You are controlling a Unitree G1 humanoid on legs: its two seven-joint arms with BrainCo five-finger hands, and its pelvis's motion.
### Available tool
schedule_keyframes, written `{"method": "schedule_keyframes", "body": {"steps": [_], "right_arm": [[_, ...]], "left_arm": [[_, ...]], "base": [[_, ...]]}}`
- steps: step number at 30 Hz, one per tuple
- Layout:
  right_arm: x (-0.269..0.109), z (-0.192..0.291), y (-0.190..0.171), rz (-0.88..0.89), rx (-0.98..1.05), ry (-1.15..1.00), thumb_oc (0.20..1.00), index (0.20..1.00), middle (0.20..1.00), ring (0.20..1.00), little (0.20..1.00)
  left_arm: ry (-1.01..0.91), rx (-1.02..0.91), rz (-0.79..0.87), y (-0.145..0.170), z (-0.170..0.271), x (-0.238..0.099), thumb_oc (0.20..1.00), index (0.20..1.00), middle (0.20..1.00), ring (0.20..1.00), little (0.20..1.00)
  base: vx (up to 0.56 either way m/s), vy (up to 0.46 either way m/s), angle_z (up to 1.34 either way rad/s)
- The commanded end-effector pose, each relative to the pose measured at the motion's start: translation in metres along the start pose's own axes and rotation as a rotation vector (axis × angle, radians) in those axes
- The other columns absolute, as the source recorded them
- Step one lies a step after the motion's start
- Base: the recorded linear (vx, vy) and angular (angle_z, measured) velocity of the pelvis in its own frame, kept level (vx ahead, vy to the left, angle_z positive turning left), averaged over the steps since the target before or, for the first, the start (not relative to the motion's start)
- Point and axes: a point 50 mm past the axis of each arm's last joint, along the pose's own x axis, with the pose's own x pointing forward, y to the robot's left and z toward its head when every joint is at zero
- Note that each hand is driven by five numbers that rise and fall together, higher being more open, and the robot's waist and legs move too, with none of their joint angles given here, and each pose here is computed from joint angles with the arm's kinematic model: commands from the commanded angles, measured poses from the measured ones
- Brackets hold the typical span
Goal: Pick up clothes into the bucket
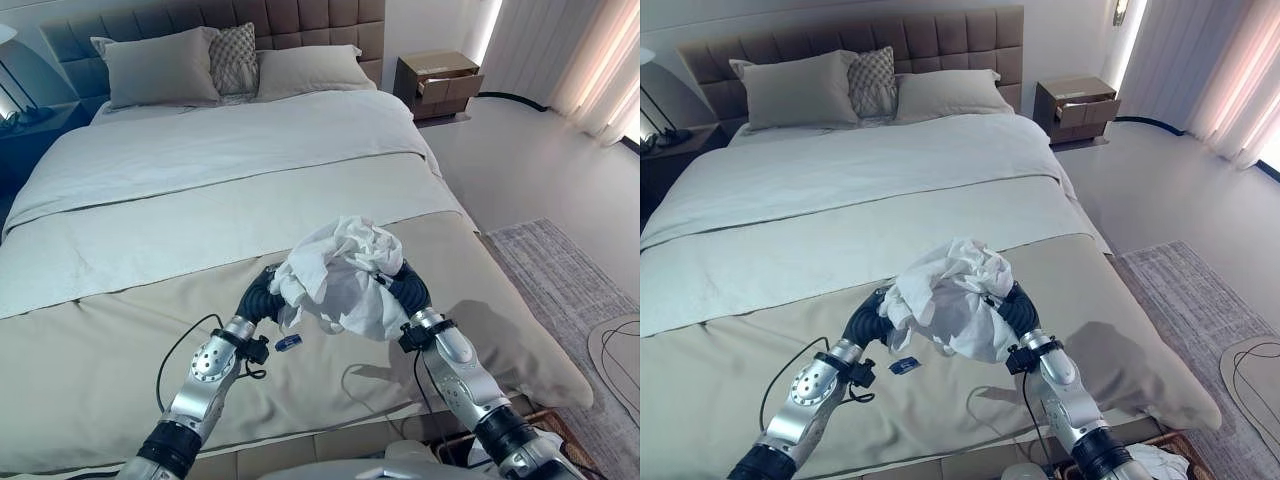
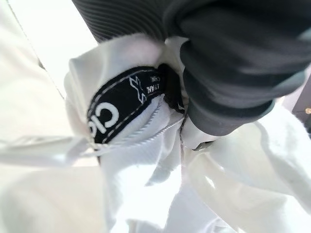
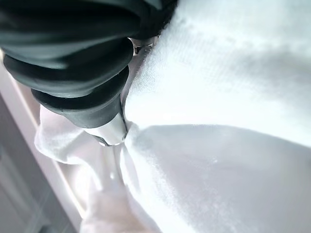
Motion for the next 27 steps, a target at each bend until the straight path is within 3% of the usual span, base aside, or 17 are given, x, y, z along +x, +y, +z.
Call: {"method": "schedule_keyframes", "body": {"steps": [1,9,10,11,12,25,27], "right_arm": [[0.014,0.037,0.017,0.088,0.084,-0.22,0.2,0.2,0.2,0.2,0.2],[0.006,0.031,0.011,0.069,0.14,-0.196,0.2,0.2,0.2,0.2,0.2],[0.004,0.031,0.009,0.057,0.149,-0.195,0.2,0.2,0.2,0.2,0.2],[0.004,0.031,0.009,0.057,0.149,-0.195,0.2,0.2,0.2,0.2,0.2],[0.001,0.029,0.004,0.026,0.169,-0.195,0.2,0.2,0.2,0.2,0.2],[-0.016,0.028,-0.025,-0.158,0.204,-0.226,0.2,0.2,0.2,0.2,0.2],[-0.023,0.03,-0.035,-0.221,0.196,-0.238,0.2,0.2,0.2,0.2,0.2]], "left_arm": [[-0.083,0.065,0.026,0.016,0.016,0.009,0.2,0.2,0.2,0.2,0.2],[-0.088,0.074,0.033,0.012,0.017,0.012,0.2,0.2,0.2,0.2,0.2],[-0.086,0.072,0.037,0.012,0.016,0.011,0.473,0.473,0.473,0.473,0.473],[-0.086,0.071,0.037,0.012,0.016,0.011,0.909,0.909,0.909,0.909,0.909],[-0.075,0.066,0.046,0.011,0.013,0.009,1.0,1.0,1.0,1.0,1.0],[0.01,0.03,0.095,0.012,-0.005,-0.002,1.0,1.0,1.0,1.0,1.0],[0.031,-0.064,0.124,0.015,-0.012,-0.013,1.0,1.0,1.0,1.0,1.0]], "base": [[0.0,0.0,0.0],[-0.01,0.004,0.0],[0.0,0.0,0.0],[-0.04,0.016,0.01],[-0.04,0.024,0.01],[-0.04,0.028,-0.01],[-0.04,0.038,-0.01]]}}
